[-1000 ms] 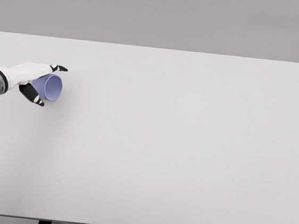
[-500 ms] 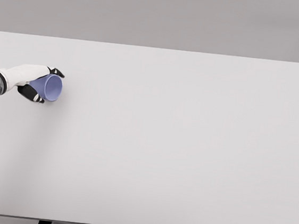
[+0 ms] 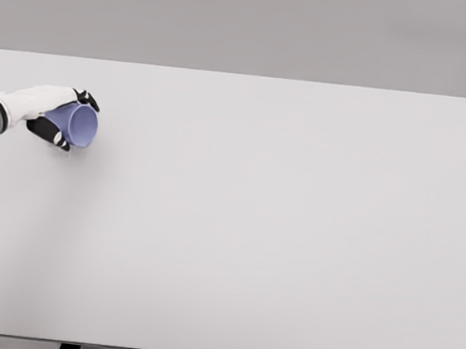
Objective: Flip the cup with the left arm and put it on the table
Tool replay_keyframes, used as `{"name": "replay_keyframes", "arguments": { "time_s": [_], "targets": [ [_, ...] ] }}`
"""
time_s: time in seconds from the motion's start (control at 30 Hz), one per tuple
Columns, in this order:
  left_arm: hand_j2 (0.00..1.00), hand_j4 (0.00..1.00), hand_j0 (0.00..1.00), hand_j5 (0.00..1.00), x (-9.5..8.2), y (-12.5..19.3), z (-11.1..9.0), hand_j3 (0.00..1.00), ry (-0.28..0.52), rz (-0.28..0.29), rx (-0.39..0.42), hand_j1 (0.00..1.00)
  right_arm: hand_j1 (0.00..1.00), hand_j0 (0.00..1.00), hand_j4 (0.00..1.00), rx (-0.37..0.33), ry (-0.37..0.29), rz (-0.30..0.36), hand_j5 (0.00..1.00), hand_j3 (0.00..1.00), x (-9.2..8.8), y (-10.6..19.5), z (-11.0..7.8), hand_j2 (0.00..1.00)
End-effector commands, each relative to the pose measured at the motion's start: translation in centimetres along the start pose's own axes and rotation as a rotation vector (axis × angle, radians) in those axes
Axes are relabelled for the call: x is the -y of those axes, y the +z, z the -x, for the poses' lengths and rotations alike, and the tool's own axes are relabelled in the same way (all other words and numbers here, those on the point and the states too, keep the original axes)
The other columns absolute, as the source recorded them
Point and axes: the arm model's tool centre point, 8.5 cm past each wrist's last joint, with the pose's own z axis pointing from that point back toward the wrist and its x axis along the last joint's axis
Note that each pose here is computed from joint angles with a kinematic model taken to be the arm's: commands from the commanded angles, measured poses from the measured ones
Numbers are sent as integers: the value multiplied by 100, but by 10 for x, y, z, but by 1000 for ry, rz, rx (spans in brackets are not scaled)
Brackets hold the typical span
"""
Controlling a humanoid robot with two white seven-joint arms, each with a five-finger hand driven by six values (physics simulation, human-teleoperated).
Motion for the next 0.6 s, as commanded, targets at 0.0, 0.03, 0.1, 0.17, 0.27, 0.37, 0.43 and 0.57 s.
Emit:
{"name": "replay_keyframes", "arguments": {
  "time_s": [0.0, 0.03, 0.1, 0.17, 0.27, 0.37, 0.43, 0.57],
  "targets": [
    [56, 56, 56, 56, -4, 2, -3, 56, 39, -6, 32, 56, 100, 100, 100, 0, 0, 0, 100, 100, 0, 0, 0, 100],
    [56, 56, 56, 56, -9, 2, -5, 56, 56, -12, 49, 56, 100, 100, 100, 0, 0, 0, 100, 100, 0, 0, 0, 100],
    [56, 56, 56, 56, -14, 3, -6, 56, 87, -18, 67, 56, 100, 100, 100, 0, 0, 0, 100, 100, 0, 0, 0, 100],
    [56, 56, 56, 56, -19, 6, -6, 56, 135, -33, 95, 56, 100, 100, 100, 0, 0, 0, 100, 100, 0, 0, 0, 100],
    [56, 56, 56, 56, -20, 7, -8, 56, 171, -32, 117, 56, 100, 100, 100, 0, 0, 0, 100, 100, 0, 0, 0, 100],
    [56, 56, 56, 56, -23, 6, -13, 56, 205, -47, 149, 56, 100, 100, 100, 0, 0, 0, 100, 100, 0, 0, 0, 100],
    [56, 56, 56, 56, -25, 4, -16, 56, 223, -59, 161, 56, 100, 100, 100, 0, 0, 0, 100, 100, 0, 0, 0, 100],
    [56, 56, 56, 56, -27, 5, -18, 56, 259, -60, 187, 56, 100, 100, 100, 0, 0, 0, 100, 100, 0, 0, 0, 100]
  ]
}}
